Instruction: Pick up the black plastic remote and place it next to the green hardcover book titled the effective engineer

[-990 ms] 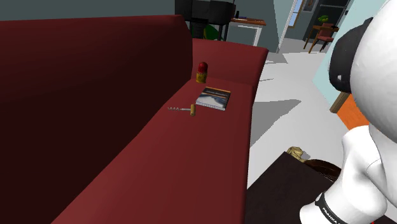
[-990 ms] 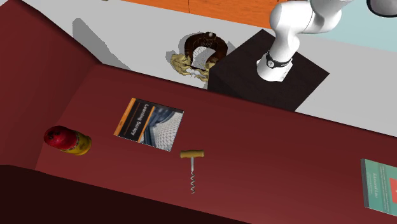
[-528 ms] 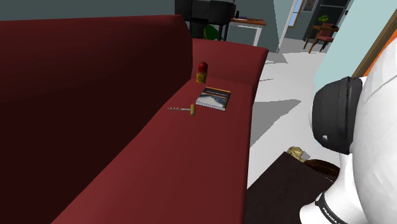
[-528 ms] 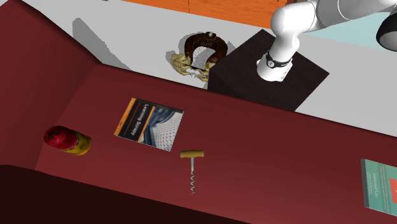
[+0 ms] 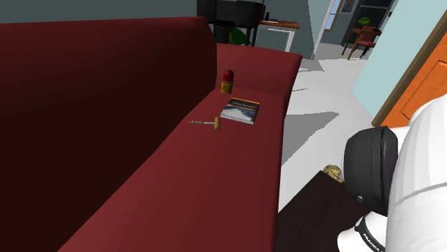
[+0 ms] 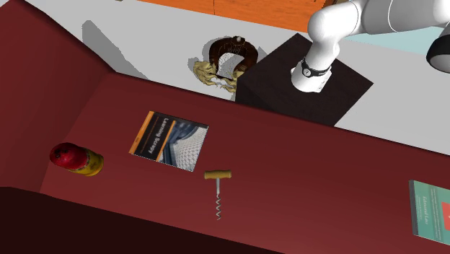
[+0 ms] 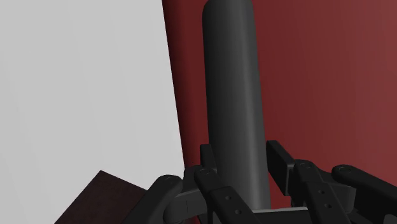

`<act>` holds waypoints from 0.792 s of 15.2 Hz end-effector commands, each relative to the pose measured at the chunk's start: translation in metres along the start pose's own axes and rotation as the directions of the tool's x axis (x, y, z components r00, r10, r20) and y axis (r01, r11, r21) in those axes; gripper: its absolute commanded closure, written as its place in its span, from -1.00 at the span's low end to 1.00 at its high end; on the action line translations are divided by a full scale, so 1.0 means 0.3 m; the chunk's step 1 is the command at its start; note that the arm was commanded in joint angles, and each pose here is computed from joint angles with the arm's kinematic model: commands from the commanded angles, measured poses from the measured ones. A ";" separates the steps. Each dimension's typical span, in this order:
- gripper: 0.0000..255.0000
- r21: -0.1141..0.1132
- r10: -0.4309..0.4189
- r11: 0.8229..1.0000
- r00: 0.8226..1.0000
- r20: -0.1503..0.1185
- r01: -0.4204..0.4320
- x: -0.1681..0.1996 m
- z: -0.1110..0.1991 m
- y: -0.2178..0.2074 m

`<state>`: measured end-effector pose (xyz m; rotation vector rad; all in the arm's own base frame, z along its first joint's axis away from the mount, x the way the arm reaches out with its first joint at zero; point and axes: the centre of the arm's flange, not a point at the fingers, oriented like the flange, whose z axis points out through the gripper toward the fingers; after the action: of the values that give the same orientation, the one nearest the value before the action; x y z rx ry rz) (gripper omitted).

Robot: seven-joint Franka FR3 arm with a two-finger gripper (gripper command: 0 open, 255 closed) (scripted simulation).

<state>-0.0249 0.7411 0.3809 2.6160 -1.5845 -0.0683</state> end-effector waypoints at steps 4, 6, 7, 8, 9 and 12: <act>1.00 0.000 0.000 1.000 1.000 0.001 0.000 -0.005 0.085 -0.008; 1.00 0.000 0.000 1.000 1.000 0.001 0.000 -0.005 0.120 -0.012; 1.00 0.000 0.000 1.000 1.000 0.001 0.000 -0.005 0.138 -0.013; 1.00 0.000 0.000 1.000 1.000 0.001 0.000 -0.005 0.155 -0.015; 1.00 0.000 0.000 1.000 1.000 0.001 0.000 -0.005 0.171 -0.016; 1.00 0.000 0.000 1.000 1.000 0.001 0.000 -0.005 0.171 -0.016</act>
<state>-0.0256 0.7423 0.3306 2.6167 -1.5849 -0.0693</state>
